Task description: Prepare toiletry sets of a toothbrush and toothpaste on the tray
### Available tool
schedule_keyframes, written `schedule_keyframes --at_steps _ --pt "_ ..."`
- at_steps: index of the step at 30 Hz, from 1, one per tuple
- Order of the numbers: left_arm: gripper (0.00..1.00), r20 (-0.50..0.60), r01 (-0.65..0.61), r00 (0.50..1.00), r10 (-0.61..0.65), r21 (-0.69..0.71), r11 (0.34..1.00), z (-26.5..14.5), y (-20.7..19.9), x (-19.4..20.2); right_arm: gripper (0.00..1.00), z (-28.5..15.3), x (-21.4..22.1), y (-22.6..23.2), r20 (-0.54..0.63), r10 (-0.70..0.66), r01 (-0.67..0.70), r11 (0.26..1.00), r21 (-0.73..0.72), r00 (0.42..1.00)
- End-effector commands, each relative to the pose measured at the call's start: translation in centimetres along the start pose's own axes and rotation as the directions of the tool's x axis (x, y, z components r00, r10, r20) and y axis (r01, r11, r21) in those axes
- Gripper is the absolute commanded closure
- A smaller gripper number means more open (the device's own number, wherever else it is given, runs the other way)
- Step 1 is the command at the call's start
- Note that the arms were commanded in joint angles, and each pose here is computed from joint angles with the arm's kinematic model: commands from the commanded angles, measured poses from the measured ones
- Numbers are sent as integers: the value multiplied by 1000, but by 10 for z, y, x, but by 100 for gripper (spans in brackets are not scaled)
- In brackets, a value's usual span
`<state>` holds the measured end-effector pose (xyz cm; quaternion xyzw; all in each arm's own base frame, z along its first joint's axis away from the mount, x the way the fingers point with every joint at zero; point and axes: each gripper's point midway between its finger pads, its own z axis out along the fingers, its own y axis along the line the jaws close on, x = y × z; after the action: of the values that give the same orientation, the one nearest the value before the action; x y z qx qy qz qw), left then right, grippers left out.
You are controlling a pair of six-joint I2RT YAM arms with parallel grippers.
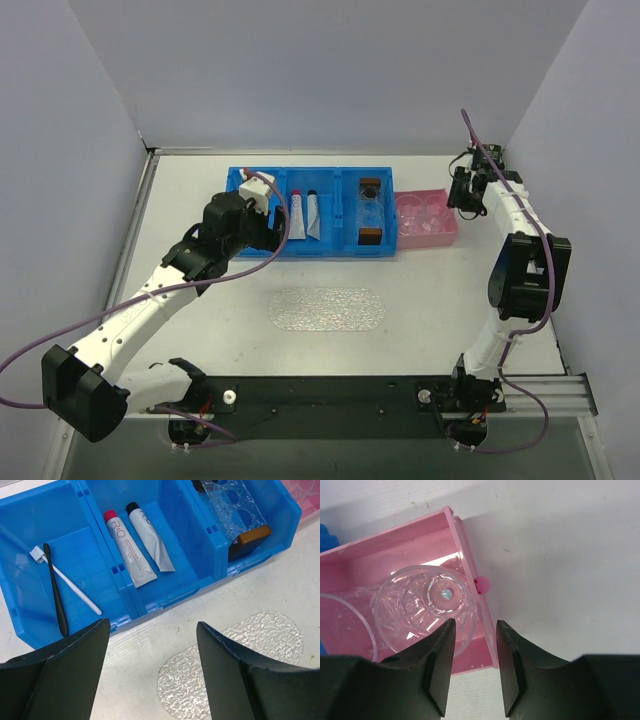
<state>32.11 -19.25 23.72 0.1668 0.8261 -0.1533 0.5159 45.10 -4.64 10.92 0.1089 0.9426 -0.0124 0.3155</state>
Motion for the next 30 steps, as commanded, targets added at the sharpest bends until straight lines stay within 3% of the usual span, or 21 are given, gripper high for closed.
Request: schedule_keyframes --at_steps 1,25,30 --pt "20 68 -2 998 -1 32 999 -7 -7 -23 67 1 -13 1 -1 -45 45 999 -30 999" --pt "24 55 1 999 -4 55 998 -4 -12 -19 83 27 -5 3 -78 -102 98 993 -59 992" --pt "24 58 1 998 -4 56 998 -5 -12 -20 95 28 -5 4 -78 -104 99 993 -66 992"
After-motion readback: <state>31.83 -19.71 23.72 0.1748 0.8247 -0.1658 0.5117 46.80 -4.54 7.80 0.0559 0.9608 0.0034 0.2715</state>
